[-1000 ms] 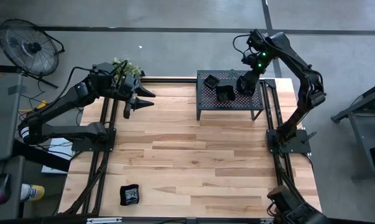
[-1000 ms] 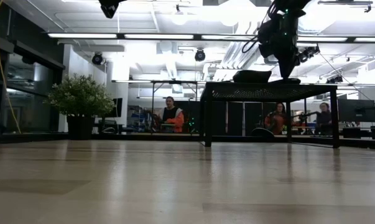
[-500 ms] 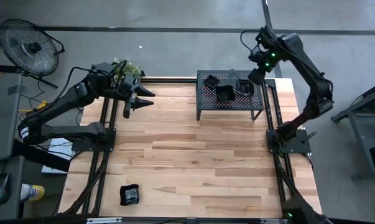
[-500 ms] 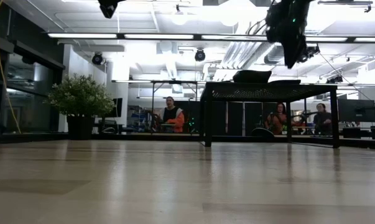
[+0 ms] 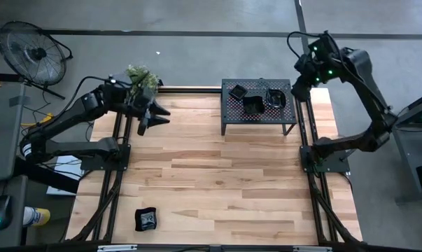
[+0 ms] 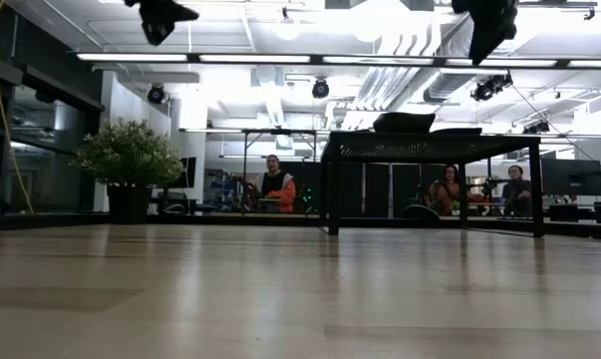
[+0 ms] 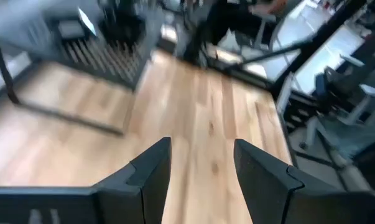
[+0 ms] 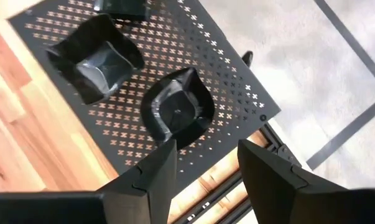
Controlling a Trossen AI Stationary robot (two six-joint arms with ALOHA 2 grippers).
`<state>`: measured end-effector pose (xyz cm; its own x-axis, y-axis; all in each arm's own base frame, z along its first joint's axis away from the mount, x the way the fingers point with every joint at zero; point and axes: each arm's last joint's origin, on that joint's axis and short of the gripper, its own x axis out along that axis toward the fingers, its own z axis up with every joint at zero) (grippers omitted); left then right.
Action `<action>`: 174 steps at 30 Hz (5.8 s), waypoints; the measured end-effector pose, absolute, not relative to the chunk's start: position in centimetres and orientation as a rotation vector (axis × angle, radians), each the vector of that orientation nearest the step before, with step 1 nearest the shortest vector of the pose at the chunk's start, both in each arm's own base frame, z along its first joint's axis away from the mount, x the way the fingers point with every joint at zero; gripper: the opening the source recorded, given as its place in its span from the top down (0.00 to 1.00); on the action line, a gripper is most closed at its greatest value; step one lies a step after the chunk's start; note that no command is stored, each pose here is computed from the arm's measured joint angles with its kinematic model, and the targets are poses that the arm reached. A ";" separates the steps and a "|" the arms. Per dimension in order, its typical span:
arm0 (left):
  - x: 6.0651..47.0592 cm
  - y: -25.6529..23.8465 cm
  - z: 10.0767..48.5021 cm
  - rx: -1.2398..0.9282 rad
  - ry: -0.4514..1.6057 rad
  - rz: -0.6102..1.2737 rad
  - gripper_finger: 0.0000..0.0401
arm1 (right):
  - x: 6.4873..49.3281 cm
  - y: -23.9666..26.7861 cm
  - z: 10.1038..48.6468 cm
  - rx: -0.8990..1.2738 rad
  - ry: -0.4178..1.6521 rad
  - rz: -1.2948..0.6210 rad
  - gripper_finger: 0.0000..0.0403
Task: Pick & Place Mini shaped plates
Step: Stack the black distorted square plate on top of the black distorted square plates on the shelf
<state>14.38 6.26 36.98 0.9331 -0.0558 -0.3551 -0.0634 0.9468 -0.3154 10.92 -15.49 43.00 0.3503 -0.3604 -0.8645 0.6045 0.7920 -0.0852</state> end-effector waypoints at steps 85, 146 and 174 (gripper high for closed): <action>17.7 -19.4 16.7 -0.291 1.493 -0.112 0.76 | 13.7 -9.9 43.9 0.023 1.010 -0.301 0.59; 28.8 -11.6 31.2 0.108 0.618 0.593 1.00 | 9.2 -4.9 39.8 0.249 0.537 -0.315 0.60; 32.8 -4.6 36.6 0.233 0.281 0.844 1.00 | 16.9 -0.9 33.1 0.215 0.169 -0.418 0.60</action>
